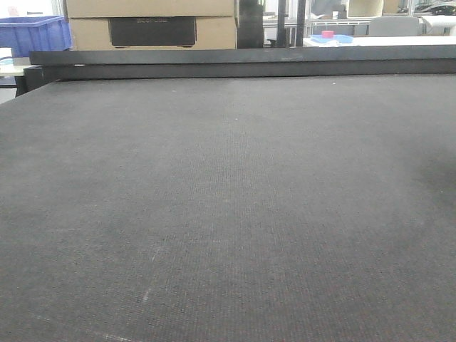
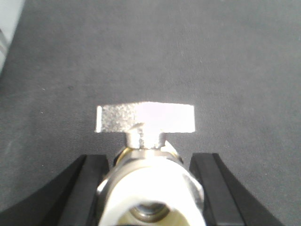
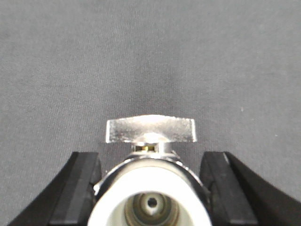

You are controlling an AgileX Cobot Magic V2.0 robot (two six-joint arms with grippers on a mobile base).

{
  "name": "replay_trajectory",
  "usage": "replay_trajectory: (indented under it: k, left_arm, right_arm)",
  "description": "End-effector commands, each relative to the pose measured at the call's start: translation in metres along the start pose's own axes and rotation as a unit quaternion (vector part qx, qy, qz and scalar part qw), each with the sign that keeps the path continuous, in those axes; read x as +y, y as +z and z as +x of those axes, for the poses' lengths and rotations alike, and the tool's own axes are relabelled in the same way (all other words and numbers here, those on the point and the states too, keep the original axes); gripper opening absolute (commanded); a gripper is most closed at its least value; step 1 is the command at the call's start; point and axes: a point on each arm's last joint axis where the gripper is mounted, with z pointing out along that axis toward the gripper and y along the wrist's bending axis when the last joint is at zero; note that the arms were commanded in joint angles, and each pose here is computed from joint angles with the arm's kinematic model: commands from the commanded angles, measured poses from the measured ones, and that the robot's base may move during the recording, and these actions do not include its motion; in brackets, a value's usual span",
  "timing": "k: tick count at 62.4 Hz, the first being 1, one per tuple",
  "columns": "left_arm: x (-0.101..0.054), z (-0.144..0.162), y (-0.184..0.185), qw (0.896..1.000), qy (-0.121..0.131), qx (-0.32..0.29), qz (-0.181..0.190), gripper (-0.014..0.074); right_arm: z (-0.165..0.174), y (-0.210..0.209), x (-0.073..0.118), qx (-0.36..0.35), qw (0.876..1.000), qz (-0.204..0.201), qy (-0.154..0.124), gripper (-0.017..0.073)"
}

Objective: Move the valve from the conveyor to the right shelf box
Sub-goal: 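Lift both held valves up off the belt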

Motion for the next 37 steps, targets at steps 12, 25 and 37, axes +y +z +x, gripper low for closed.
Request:
replay_trajectory:
  k: [12, 25, 37]
  left_arm:
    - [-0.005, 0.023, -0.043, 0.988, -0.034, -0.15, -0.008, -0.0111]
    - [-0.01, 0.047, -0.069, 0.981, -0.031, -0.189, -0.011, -0.0111]
    - [-0.012, 0.054, -0.09, 0.974, -0.026, -0.225, -0.013, -0.0111]
  right_arm:
    - [0.025, -0.037, 0.0, -0.137, 0.99, 0.017, -0.005, -0.0164]
    - [0.035, -0.073, 0.003, -0.197, 0.98, 0.018, -0.008, -0.0164]
    - [0.035, -0.102, 0.004, -0.267, 0.963, 0.021, -0.01, -0.0164]
